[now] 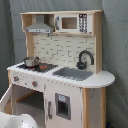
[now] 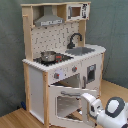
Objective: Play with the kitchen
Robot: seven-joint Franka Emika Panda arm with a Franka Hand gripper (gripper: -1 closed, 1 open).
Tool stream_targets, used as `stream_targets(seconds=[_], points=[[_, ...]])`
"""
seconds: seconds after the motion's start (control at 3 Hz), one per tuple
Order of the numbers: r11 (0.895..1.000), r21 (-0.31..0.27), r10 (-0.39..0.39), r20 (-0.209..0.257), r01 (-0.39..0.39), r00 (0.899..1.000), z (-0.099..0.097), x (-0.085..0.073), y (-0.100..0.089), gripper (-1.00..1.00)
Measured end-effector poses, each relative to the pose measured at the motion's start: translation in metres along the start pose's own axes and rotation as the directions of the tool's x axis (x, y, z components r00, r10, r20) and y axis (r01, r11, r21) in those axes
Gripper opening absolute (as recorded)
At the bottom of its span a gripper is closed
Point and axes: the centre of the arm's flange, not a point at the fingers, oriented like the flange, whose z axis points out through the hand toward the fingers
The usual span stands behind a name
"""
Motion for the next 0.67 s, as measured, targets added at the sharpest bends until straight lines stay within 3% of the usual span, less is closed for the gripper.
stream_targets(seconds=[0.33, 0.67], points=[[0.999, -0.008, 0.035, 0.091, -0.034, 0.995, 0.004, -0.021, 0.002, 1.0], [0.998, -0.025, 0.064, 0.175, -0.061, 0.982, 0.007, -0.042, 0.005, 1.0]])
